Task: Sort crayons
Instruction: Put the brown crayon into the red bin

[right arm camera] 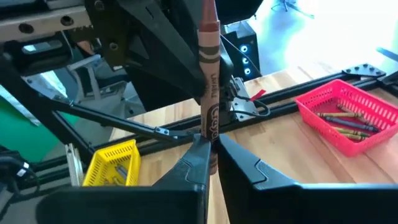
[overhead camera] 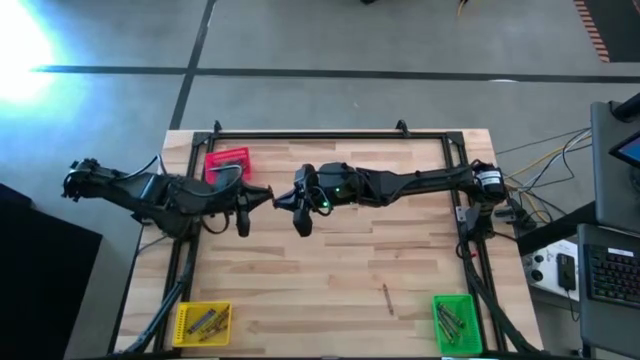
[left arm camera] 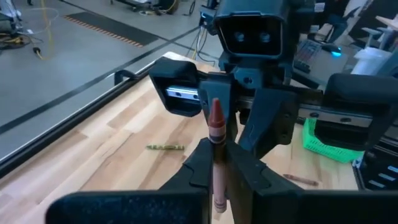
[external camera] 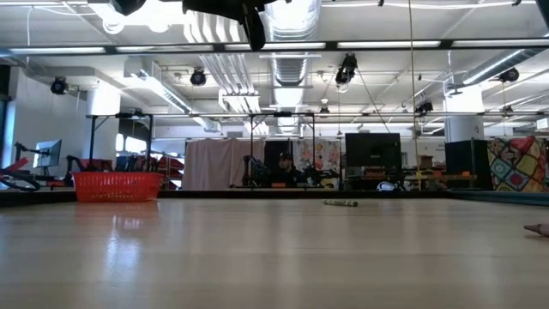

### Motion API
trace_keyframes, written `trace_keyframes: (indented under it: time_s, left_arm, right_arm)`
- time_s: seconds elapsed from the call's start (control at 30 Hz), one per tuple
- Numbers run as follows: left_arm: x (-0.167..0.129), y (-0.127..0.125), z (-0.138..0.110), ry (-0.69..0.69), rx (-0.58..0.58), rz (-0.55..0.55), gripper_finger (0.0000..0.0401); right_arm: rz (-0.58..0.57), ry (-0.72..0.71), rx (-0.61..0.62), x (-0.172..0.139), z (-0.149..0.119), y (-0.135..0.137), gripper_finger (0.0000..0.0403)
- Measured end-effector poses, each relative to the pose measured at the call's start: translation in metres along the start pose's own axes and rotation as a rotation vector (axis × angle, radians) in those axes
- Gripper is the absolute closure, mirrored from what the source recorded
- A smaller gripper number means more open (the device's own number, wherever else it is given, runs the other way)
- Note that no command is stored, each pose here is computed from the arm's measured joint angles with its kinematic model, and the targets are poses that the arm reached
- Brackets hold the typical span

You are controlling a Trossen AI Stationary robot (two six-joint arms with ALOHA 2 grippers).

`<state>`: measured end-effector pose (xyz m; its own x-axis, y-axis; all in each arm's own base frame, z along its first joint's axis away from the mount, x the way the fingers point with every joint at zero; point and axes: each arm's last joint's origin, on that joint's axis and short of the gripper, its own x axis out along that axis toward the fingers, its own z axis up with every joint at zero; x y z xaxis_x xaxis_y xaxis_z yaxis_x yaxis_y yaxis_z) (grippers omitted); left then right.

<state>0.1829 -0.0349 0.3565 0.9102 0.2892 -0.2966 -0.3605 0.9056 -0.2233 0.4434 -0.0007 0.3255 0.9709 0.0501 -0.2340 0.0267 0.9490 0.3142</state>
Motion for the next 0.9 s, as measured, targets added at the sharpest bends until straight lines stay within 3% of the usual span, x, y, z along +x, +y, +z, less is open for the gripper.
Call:
trace_keyframes:
  time_s: [0.2, 0.5, 0.7, 0.9]
  left_arm:
    - [0.003, 0.004, 0.001, 0.002, 0.04, 0.018, 0.0397]
    - [0.006, 0.026, 0.004, 0.023, 0.075, 0.143, 0.0397]
    - [0.011, 0.053, 0.006, 0.057, 0.072, 0.297, 0.0397]
    - [0.015, 0.085, -0.003, 0.082, 0.037, 0.422, 0.0397]
  right_arm:
    - [-0.041, 0.009, -0.011, 0.0, -0.001, -0.002, 0.0343]
    - [-0.425, 0.087, 0.182, -0.01, -0.013, -0.024, 0.0249]
    - [-0.489, 0.17, 0.221, -0.023, -0.014, -0.031, 0.0212]
    - [-0.526, 0.195, 0.244, -0.029, -0.014, -0.035, 0.0204]
